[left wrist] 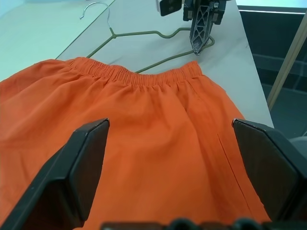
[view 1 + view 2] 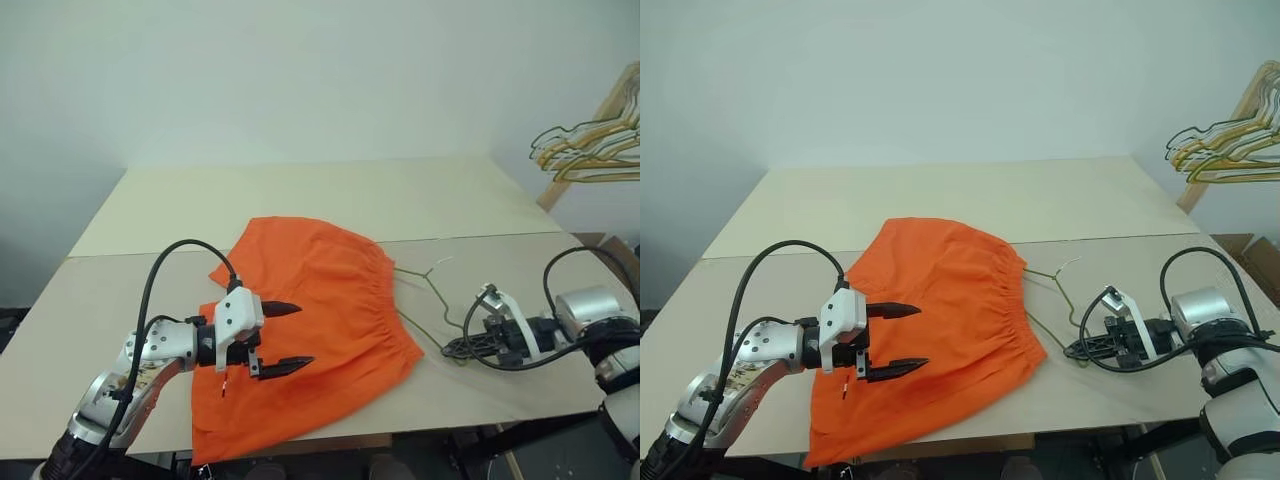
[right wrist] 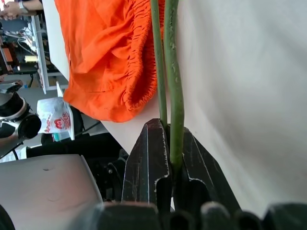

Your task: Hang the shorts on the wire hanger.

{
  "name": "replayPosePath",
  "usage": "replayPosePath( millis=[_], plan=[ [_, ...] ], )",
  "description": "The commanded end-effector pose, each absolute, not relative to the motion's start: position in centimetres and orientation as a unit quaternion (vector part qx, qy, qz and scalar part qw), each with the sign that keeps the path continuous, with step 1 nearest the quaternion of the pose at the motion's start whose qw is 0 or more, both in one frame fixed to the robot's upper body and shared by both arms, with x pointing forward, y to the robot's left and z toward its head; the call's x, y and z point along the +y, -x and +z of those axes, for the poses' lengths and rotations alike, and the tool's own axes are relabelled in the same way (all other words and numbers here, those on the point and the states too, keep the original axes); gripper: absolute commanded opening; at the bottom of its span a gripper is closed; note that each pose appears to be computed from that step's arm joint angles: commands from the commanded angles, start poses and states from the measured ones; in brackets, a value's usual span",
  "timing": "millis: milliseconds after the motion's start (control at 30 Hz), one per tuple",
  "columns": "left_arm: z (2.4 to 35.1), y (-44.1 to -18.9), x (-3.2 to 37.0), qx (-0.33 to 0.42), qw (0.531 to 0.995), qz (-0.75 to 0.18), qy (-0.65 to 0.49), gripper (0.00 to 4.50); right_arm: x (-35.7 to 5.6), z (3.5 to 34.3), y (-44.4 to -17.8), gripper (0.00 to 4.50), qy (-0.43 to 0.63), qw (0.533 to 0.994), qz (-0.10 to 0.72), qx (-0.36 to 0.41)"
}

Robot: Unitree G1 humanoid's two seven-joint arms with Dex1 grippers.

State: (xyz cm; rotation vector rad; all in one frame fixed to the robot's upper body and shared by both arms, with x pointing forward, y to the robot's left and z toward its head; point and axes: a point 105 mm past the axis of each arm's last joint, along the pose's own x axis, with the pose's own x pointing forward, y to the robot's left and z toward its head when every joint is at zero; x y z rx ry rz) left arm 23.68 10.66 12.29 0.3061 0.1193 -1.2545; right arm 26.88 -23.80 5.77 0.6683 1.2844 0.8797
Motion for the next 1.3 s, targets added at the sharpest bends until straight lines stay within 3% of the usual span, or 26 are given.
replayPosePath(
  millis=[33,300,667,900,1133,1300],
  plan=[
    [13.2,-23.5,10.2,0.032,0.795,-0.586,-0.153,4.43,-22.9,7.7,-28.2,0.0,-0.335,0.662,0.425,0.519],
    [12.9,-23.4,9.9,0.033,0.795,-0.587,-0.152,4.43,-21.8,8.5,-27.9,0.0,-0.331,0.647,0.473,0.498],
    [12.4,-23.4,9.7,0.037,0.794,-0.585,-0.159,4.43,-21.1,6.5,-31.2,0.0,-0.339,0.692,0.43,0.471],
    [12.3,-23.3,9.6,0.036,0.796,-0.583,-0.157,4.43,-21.4,7.9,-32.7,0.0,-0.326,0.728,0.439,0.413],
    [13.3,-24.0,9.8,0.017,0.798,-0.578,-0.171,4.43,-21.8,9.6,-34.7,0.0,-0.148,0.806,0.458,0.343],
    [15.7,-26.3,9.7,-0.028,0.811,-0.554,-0.187,4.43,-21.9,11.4,-35.4,0.0,-0.025,0.833,0.464,0.299]
  ],
)
